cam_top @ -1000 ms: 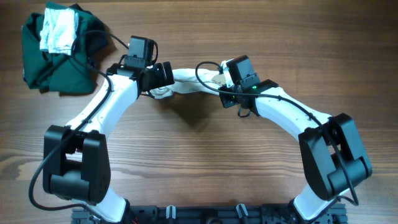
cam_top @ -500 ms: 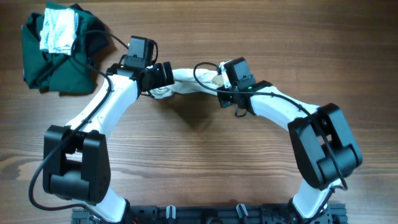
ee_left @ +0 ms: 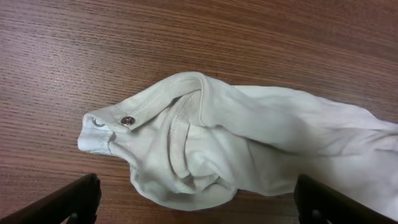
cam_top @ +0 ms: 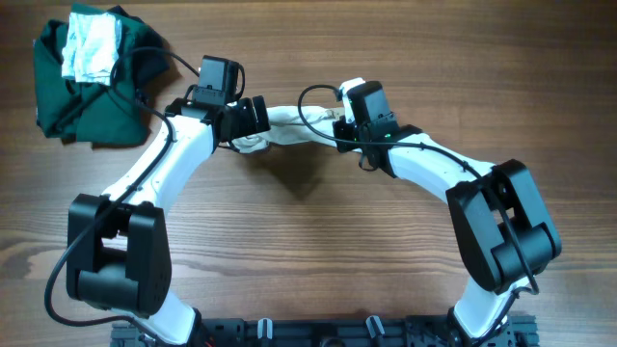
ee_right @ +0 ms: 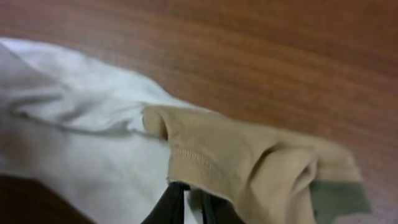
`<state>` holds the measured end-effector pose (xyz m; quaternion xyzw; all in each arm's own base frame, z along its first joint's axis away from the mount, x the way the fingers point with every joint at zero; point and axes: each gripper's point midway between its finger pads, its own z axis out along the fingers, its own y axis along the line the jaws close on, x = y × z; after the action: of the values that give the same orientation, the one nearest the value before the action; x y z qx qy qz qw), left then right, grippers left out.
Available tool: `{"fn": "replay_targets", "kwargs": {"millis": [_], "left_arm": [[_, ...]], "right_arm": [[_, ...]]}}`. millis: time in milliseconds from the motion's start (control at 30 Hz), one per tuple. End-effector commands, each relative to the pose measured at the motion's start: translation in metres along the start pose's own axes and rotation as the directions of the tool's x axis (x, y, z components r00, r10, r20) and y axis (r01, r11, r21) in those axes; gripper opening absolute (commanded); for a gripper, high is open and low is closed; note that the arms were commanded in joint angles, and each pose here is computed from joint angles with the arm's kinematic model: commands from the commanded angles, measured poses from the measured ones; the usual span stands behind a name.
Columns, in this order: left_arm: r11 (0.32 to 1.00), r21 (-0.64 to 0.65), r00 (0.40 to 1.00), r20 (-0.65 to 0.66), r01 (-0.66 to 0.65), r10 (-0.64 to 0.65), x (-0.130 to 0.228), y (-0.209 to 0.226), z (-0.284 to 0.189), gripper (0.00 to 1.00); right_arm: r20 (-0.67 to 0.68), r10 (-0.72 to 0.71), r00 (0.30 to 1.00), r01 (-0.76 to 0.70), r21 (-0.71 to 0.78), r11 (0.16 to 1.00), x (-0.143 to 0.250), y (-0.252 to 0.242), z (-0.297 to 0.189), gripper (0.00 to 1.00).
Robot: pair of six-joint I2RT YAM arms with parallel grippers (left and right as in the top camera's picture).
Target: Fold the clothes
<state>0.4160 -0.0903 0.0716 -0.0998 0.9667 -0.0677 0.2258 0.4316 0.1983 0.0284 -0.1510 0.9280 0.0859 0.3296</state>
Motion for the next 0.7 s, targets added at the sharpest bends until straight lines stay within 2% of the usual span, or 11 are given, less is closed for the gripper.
{"fn": "replay_targets", "kwargs": {"millis": [0,133,267,467,533,667], "left_arm": [[1.0,-0.011,1.0,0.012,-0.007,0.007,-0.004,0.002,-0.005,1.0],[1.0,-0.009,1.0,0.008,-0.007,0.007,-0.003,0.002,-0.005,1.0],[1.0,0.013,1.0,-0.002,-0.007,0.007,-0.001,-0.002,-0.005,1.0],[0.999,0.037,1.0,-0.013,-0.017,0.018,0.002,-0.008,-0.005,0.98],[0.992,0.097,0.996,-0.032,-0.084,0.087,0.009,-0.023,-0.006,0.98],[0.983,0.117,0.989,-0.035,-0.141,0.146,0.016,-0.037,-0.007,0.98]], "right_arm": [[0.046,0.046,0.998,-0.049,0.058,0.997,-0.011,-0.021,0.005,0.13],[0.081,0.071,0.994,-0.077,0.073,0.994,-0.02,-0.036,0.005,0.14],[0.058,0.082,0.995,-0.086,0.085,0.993,-0.008,-0.043,0.02,0.15],[0.12,0.105,0.987,-0.118,0.105,0.987,-0.019,-0.049,0.025,0.23],[0.15,0.103,0.983,-0.122,0.126,0.984,-0.03,-0.052,0.023,0.29],[0.203,0.095,0.975,-0.131,0.172,0.976,-0.055,-0.06,0.016,0.48]]}}
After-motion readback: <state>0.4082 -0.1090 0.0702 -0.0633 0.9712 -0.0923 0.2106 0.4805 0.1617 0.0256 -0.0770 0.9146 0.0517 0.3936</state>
